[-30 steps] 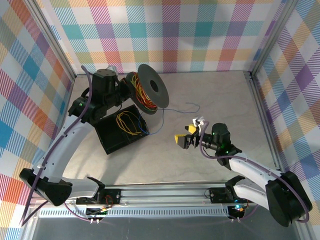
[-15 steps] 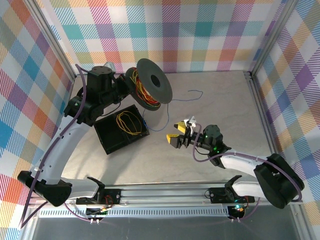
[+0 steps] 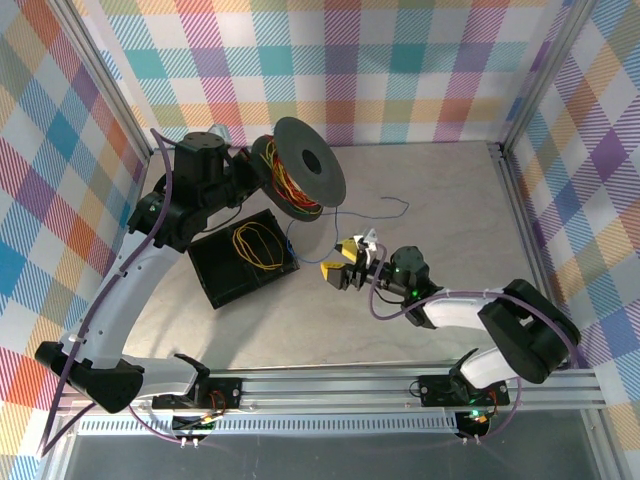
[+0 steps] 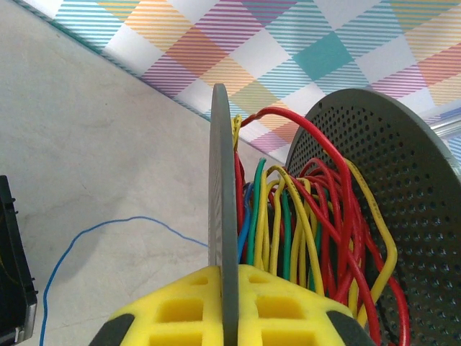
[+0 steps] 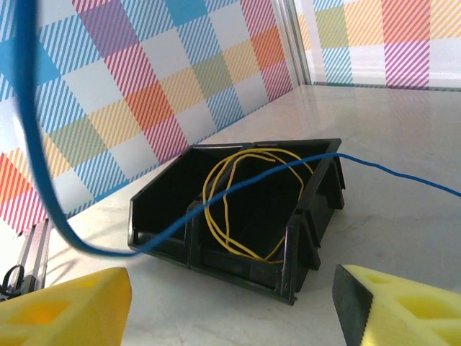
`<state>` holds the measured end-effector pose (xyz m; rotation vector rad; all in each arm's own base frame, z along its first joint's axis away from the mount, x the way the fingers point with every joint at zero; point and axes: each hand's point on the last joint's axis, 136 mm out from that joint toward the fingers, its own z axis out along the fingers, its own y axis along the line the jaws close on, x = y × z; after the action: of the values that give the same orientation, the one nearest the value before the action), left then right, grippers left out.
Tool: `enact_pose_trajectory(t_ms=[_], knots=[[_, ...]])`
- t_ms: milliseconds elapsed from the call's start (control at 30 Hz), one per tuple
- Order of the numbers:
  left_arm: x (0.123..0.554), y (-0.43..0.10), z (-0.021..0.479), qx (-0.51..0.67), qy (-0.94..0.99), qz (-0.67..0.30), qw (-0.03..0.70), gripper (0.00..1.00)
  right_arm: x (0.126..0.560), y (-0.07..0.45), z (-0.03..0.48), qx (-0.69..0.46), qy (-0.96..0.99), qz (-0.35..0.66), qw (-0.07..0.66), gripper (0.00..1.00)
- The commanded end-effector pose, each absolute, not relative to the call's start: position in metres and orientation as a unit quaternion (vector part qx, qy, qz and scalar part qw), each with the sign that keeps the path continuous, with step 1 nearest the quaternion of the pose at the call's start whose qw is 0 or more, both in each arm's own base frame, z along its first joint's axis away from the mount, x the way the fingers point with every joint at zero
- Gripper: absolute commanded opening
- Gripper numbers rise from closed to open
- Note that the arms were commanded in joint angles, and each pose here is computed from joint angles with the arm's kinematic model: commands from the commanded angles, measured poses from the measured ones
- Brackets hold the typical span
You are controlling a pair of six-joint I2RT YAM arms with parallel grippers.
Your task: Wrap the cables
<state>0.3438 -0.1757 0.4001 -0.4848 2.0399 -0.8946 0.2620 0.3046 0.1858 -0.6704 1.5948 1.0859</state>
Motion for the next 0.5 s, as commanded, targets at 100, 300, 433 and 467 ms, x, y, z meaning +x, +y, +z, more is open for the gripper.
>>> enact_pose_trajectory(t_ms=[100, 300, 433, 467], knots=[[0.337, -0.173, 0.48, -0.184, 0.734, -0.436, 0.488, 0.0, 0.265, 0.317, 0.213, -0.287, 0.627, 0.475, 0.547, 0.74], [0.339, -0.173, 0.477, -0.184, 0.736, -0.432, 0.488, 0.0, 0.26, 0.319, 0.205, -0.292, 0.629, 0.478, 0.538, 0.74], [0.34, -0.173, 0.476, -0.183, 0.737, -0.429, 0.489, 0.0, 0.255, 0.319, 0.198, -0.3, 0.635, 0.476, 0.529, 0.73], [0.34, -0.173, 0.476, -0.183, 0.737, -0.428, 0.489, 0.0, 0.253, 0.318, 0.195, -0.303, 0.637, 0.475, 0.526, 0.73]])
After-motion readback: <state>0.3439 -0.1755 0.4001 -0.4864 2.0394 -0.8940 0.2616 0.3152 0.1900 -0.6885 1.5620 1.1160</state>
